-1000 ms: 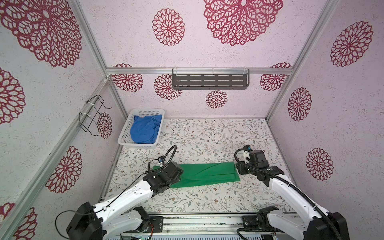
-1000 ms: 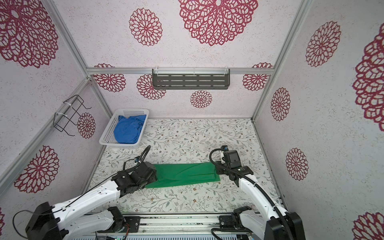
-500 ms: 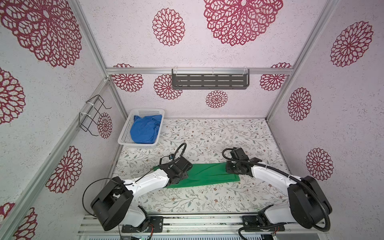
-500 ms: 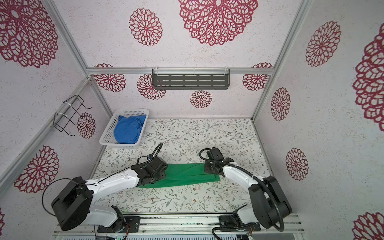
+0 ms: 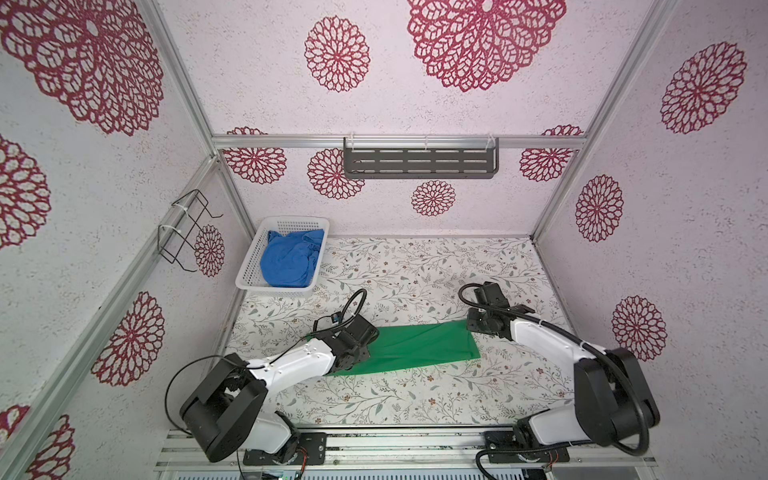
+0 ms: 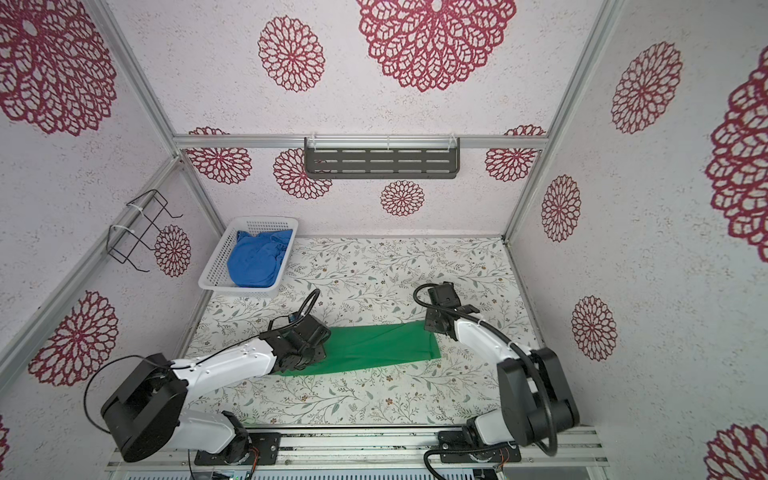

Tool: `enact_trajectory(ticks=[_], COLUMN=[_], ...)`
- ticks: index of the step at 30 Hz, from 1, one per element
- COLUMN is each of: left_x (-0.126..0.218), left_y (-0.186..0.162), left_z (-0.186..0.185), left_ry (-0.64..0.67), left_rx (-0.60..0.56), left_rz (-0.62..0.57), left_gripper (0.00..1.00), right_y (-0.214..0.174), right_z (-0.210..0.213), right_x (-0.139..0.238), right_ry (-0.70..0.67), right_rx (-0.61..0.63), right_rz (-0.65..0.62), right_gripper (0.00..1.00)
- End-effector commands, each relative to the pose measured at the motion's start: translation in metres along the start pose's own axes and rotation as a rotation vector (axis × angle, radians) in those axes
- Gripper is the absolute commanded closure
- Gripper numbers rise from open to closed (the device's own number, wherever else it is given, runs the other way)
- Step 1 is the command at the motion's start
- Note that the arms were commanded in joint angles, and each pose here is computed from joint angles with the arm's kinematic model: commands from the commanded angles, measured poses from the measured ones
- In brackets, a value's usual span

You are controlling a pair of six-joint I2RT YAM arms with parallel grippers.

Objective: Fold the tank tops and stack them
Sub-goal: 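Grasp the ends of the folded strip with both grippers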

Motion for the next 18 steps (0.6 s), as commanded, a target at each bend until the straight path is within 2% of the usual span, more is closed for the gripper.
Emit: enact_trajectory(ticks=[1, 7, 12, 15, 18], left_x=[0.02, -0.011, -0.038, -0.056, -0.073], left_y=[0.013, 0.013, 0.006, 0.011, 0.019], left_z=[0.006, 0.007, 0.008, 0.007, -0.007], left_ry=[0.008, 0.014, 0.045, 0.049, 0.056], left_rx=[-0.007, 0.048, 0.067, 0.086, 0.04], left_rz=[-0.024, 0.053, 0.061, 0.041, 0.057], left_gripper=[0.53, 0.6, 0.65, 0.65, 0.64], right_y=[0.018, -0.007, -0.025, -0.043, -0.072], right_z=[0.023, 0.06, 0.066, 0.052, 0.026], right_x=[0.025, -0.011, -0.039, -0.047, -0.047], right_ry=[0.101, 0.139, 0.15, 0.075, -0.036], right_rx=[0.046, 0.086, 0.006, -0.022, -0.056], right_rz=[-0.076, 0.074, 0.138, 0.179, 0.221], right_gripper=[0.73, 0.77, 0.83, 0.84, 0.86])
Point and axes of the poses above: each gripper's point midway between its finger pads, its own x axis back along the fingers, its own z axis along the line the jaws close on, y = z × x, the point moved 3 cm from there along x, back along the fingers, and after that the axes turned 5 degrees about x, right-handed, at the moved point
